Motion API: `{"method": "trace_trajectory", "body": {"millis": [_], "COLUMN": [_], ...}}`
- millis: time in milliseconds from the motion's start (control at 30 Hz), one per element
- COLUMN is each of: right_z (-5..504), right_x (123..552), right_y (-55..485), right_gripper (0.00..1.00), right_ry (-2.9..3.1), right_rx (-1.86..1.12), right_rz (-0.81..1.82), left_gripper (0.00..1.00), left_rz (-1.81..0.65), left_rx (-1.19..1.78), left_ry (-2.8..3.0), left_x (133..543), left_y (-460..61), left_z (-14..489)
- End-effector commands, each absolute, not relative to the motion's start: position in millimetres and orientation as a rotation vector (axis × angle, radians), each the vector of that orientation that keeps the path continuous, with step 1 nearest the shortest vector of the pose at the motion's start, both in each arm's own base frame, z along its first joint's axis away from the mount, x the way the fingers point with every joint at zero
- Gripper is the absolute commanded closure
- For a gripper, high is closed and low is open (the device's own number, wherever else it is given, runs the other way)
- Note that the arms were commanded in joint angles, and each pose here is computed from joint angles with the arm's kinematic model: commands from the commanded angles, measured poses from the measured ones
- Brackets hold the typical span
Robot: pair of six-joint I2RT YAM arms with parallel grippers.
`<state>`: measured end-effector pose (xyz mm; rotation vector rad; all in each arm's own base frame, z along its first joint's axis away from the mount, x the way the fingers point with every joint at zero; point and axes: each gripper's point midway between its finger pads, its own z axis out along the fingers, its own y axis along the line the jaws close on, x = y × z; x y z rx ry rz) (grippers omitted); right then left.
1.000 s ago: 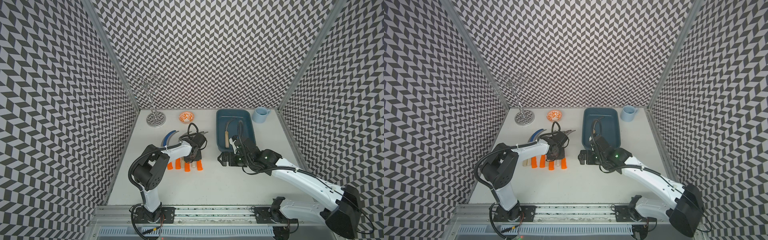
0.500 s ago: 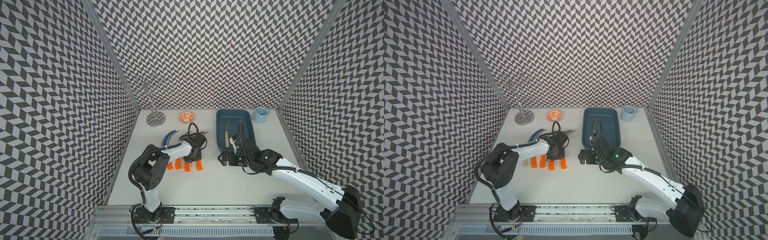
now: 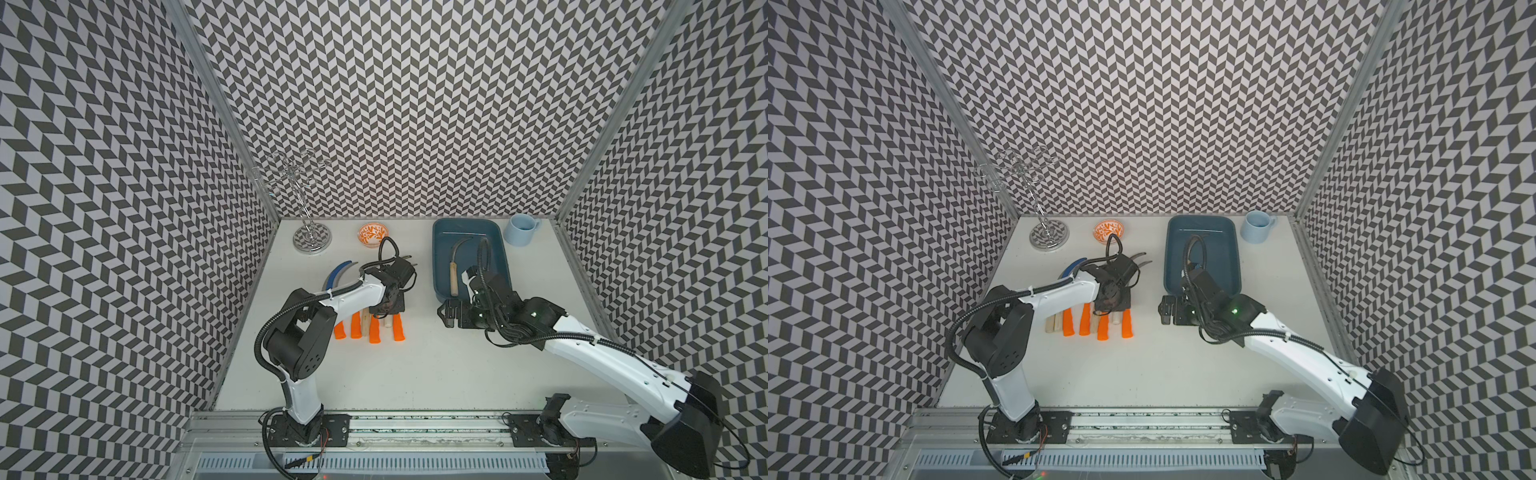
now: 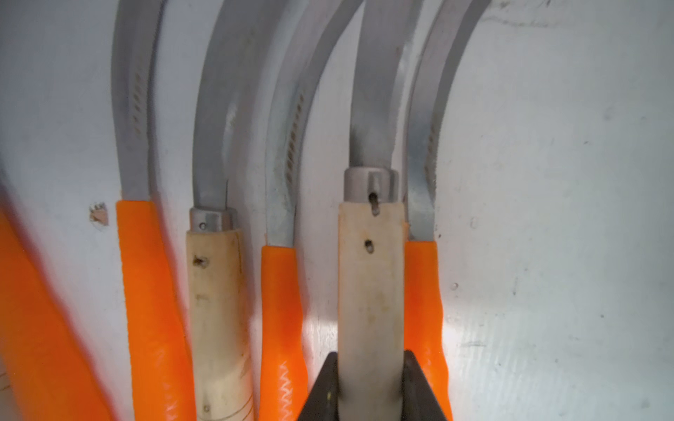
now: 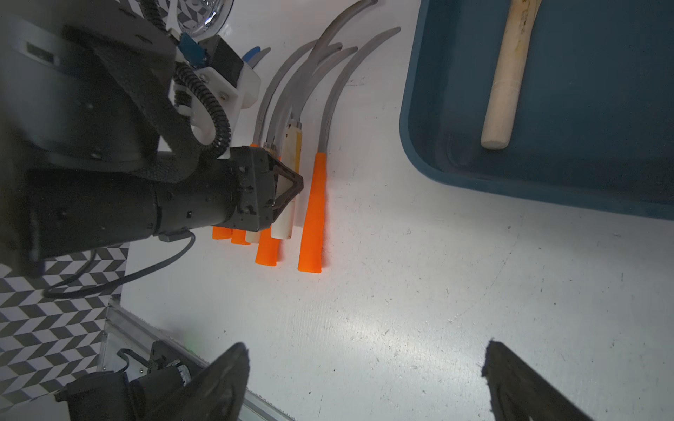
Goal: Put small sickles into storage boxes
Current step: Pick up the sickle at the center of the board, then place the sickle in the storage box.
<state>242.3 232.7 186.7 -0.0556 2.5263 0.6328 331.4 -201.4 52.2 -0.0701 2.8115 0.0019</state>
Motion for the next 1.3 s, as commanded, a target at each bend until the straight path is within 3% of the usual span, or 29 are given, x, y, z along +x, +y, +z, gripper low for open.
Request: {"method": "trace_trajectory", "body": {"millis": [0, 733, 1267], "right_z": [215, 229, 235], "right_x": [254, 277, 285], "right_y": [228, 174, 158], "right_gripper": [0.0, 0.0, 0.0], "right_ry": [2.436, 2.424, 2.428], "right_rx": [-0.023, 0.062, 0.07], "right_rz": [0.634, 0.555, 0.528], "left_gripper": [0.92, 0.91, 0.91], "left_rz": [0.006, -0.149, -0.256], "left_rx": [-0.068, -0.011, 0.04], "left_ry": [2.758, 2.684, 2.669], "left_x": [341, 387, 416], "left_y": [-202, -268, -336], "left_z": [77, 151, 162]}}
